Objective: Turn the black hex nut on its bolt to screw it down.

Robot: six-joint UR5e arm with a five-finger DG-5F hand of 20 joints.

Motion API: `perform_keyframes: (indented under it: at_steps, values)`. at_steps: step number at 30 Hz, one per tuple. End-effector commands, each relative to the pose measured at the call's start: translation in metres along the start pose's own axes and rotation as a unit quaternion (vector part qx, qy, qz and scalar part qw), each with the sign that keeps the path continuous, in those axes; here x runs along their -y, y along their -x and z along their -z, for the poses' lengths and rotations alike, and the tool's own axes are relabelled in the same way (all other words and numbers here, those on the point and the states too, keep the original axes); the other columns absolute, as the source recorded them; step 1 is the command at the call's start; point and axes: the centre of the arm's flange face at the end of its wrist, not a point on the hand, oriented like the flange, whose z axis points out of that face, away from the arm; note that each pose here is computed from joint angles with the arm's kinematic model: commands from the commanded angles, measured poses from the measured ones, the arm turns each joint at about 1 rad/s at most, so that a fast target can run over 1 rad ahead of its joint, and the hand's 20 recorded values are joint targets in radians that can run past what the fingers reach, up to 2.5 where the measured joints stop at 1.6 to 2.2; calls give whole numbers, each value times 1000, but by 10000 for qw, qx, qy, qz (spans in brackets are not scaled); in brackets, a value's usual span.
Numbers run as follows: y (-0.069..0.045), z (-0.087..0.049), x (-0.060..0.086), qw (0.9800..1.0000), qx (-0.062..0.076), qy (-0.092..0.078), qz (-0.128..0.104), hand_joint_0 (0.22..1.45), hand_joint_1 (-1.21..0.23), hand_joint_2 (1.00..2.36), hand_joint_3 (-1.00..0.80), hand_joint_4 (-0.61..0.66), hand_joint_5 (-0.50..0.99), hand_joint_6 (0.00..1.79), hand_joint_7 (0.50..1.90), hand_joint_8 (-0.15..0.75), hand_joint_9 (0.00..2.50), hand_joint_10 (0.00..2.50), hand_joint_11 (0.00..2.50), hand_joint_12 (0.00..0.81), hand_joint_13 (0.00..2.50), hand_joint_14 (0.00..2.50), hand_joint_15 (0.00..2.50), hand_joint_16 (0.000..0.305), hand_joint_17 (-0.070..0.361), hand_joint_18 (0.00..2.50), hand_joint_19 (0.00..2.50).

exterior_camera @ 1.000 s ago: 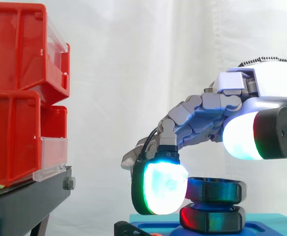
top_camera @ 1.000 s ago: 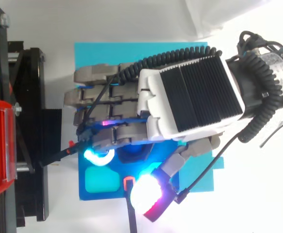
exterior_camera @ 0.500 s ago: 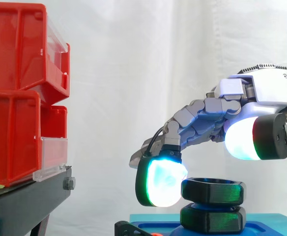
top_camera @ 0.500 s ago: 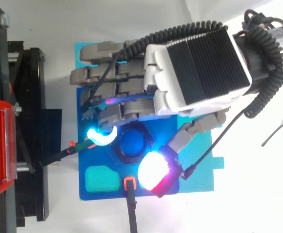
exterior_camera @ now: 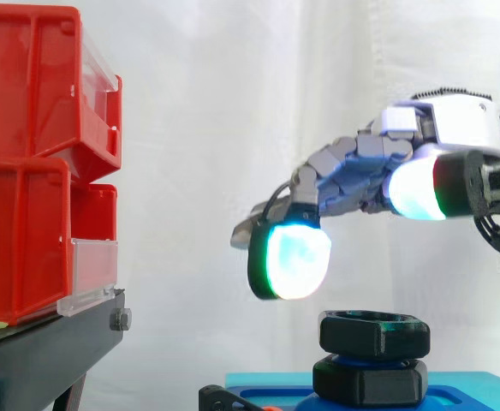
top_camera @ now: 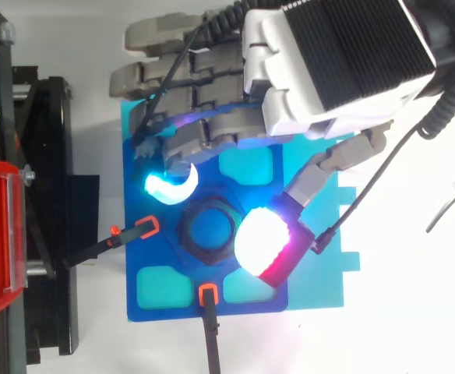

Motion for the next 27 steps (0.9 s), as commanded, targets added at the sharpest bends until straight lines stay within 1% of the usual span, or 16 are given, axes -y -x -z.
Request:
perform_keyframes:
  at_steps: [1,4,6,12,14,16,17,19,20,21,23,24,25,27]
  values:
    - [4,-5,-4,10000,26,54,-56,494,-312,1000,-500,260,-193,713,805,312,473,10,429,347,402,5,151,42,94,134,141]
    - [3,-7,-6,10000,40,18,-51,494,-312,1000,-500,259,-188,688,839,312,473,10,420,347,401,5,150,42,94,130,136]
    - [2,-11,-11,10000,73,-27,-50,494,-312,1000,-500,253,-183,663,880,311,473,10,430,347,402,5,151,42,94,127,131]
    - [-2,-19,-21,9999,86,-56,-52,495,-309,1000,-500,258,-176,635,910,312,481,10,431,348,400,5,150,42,94,124,138]
    - [-6,-24,-28,9999,66,-55,-66,495,-309,1000,-500,261,-175,632,915,314,481,12,425,347,399,5,150,42,94,122,134]
    - [-7,-27,-34,9999,75,-76,-63,495,-310,1000,-500,261,-174,627,926,313,483,10,421,347,398,5,154,42,94,119,134]
    - [-9,-32,-40,9999,82,-114,-71,495,-310,1000,-500,258,-172,620,941,313,483,10,428,347,398,5,154,42,94,119,134]
    - [-12,-34,-43,9999,76,-117,-76,495,-310,1000,-500,254,-169,611,958,315,485,10,431,347,398,6,154,42,94,118,134]
    - [-14,-35,-47,9999,65,-104,-74,495,-310,1000,-500,253,-168,609,966,315,487,10,431,347,398,5,154,42,94,117,134]
    - [-21,-35,-50,9999,15,-89,-90,495,-310,1000,-500,251,-168,608,971,313,488,10,429,347,399,5,151,42,94,116,142]
    - [-23,-37,-53,9999,31,-67,-78,496,-310,1000,-500,244,-167,605,978,314,489,10,420,347,398,5,151,42,94,117,135]
    - [-26,-38,-54,9999,25,-70,-81,495,-313,1000,-500,246,-167,605,980,315,488,12,428,347,398,5,147,42,94,117,135]
    - [-34,-37,-58,9999,-4,-95,-112,495,-316,1000,-500,252,-166,605,980,314,489,10,430,347,397,5,151,42,94,116,133]
    - [-40,-40,-62,9999,63,-106,-113,491,-338,1000,-500,248,-166,604,980,315,490,10,421,348,398,5,150,42,94,118,136]
